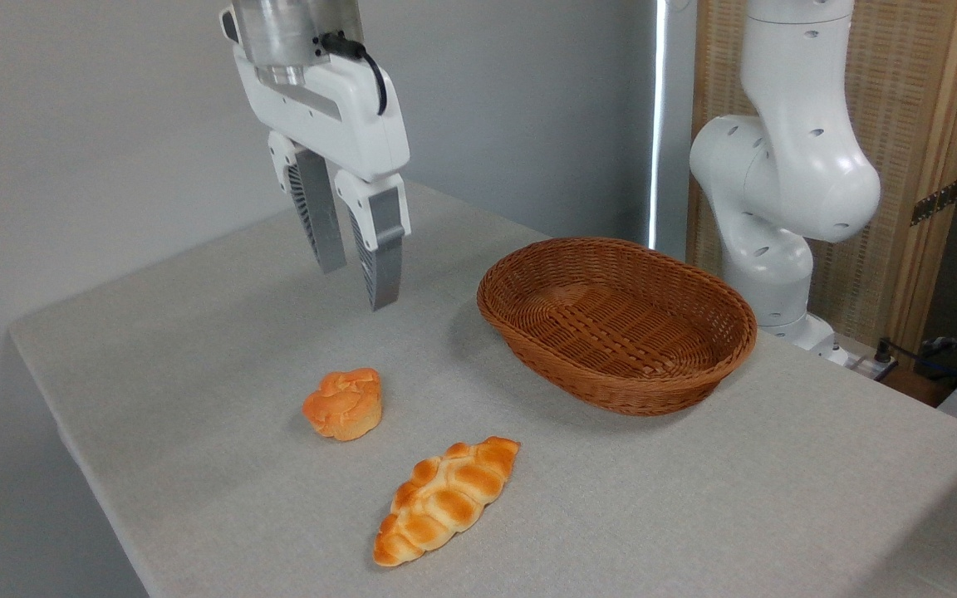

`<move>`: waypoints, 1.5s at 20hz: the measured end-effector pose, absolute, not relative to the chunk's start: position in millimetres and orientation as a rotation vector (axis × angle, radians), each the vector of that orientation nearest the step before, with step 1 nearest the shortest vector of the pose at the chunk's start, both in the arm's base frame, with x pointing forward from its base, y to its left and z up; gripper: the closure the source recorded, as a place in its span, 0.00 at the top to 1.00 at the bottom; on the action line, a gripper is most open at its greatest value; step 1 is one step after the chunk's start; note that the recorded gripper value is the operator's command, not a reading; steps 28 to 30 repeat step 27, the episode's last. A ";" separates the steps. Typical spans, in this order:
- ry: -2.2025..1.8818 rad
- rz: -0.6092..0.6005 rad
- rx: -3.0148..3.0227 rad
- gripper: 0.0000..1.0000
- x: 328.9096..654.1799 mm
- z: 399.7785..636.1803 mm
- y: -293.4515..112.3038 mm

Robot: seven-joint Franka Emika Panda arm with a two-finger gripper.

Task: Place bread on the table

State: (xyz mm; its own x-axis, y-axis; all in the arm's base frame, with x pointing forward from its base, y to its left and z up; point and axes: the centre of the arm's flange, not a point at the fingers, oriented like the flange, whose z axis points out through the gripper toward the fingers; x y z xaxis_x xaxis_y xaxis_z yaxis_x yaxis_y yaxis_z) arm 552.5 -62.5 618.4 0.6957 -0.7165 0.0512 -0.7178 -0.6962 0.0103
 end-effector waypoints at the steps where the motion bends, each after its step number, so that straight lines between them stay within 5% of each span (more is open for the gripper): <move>1: -1.204 0.080 2.869 1.00 553.0 622.1 -59.5; 30: -1.188 0.067 2.867 1.00 551.7 621.2 -55.3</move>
